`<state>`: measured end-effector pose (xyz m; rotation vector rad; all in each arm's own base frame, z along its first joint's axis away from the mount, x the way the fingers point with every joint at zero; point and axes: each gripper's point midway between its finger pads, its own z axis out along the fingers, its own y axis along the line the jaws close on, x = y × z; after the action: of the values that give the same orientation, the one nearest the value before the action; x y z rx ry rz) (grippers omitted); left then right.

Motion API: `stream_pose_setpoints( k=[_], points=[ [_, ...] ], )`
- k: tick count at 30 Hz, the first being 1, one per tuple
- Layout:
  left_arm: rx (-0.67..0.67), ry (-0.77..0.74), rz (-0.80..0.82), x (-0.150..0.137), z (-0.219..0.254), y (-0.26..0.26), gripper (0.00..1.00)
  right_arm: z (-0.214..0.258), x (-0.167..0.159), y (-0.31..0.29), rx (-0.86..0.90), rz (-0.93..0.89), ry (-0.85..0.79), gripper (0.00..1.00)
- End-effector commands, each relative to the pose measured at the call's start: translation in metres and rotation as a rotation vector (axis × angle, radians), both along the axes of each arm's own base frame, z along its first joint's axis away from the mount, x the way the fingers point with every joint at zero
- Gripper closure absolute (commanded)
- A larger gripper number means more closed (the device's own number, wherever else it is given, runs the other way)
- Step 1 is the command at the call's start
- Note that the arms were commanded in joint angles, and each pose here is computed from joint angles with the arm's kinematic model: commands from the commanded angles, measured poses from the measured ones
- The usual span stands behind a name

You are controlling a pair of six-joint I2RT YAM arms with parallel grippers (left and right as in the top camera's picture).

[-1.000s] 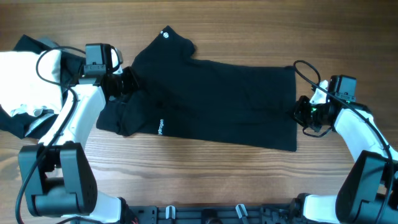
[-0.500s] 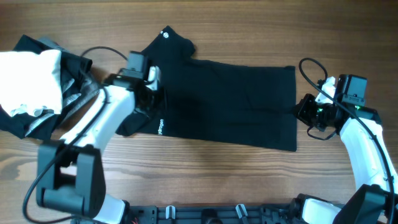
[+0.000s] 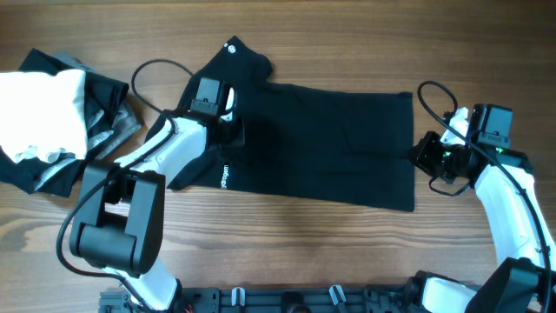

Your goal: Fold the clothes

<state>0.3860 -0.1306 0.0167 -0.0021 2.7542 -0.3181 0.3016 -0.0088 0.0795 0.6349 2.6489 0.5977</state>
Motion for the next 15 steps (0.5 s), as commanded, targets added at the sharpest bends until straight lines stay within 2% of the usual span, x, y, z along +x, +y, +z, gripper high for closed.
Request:
stream_pose_setpoints(
  k=[1,5,8,10,11,12,13,15],
  points=[
    [0.029,-0.124,0.014,0.031,0.020,0.003,0.96,0.007,0.005,0.003,0.005,0.024,-0.029,0.93],
    [-0.021,-0.178,0.003,0.053,0.053,-0.010,0.95,0.007,0.005,0.003,0.005,0.024,-0.028,0.93],
    [-0.020,-0.172,-0.012,0.057,0.076,-0.012,0.91,0.007,0.004,0.002,0.002,0.023,-0.027,0.92],
    [0.005,-0.142,-0.003,0.054,0.094,-0.007,0.82,0.007,0.004,0.002,0.002,0.023,-0.027,0.92],
    [0.014,-0.129,0.003,0.052,0.103,-0.003,0.72,0.007,0.004,0.002,0.002,0.023,-0.027,0.90],
    [0.019,-0.113,0.008,0.048,0.112,0.001,0.69,0.007,0.004,0.002,0.002,0.023,-0.027,0.89],
    [0.026,-0.084,0.015,0.040,0.119,0.006,0.71,0.007,0.004,0.002,0.002,0.023,-0.027,0.89],
    [0.044,-0.021,0.013,0.024,0.115,0.010,0.92,0.007,0.004,0.002,0.002,0.023,-0.027,0.87]
  ],
)
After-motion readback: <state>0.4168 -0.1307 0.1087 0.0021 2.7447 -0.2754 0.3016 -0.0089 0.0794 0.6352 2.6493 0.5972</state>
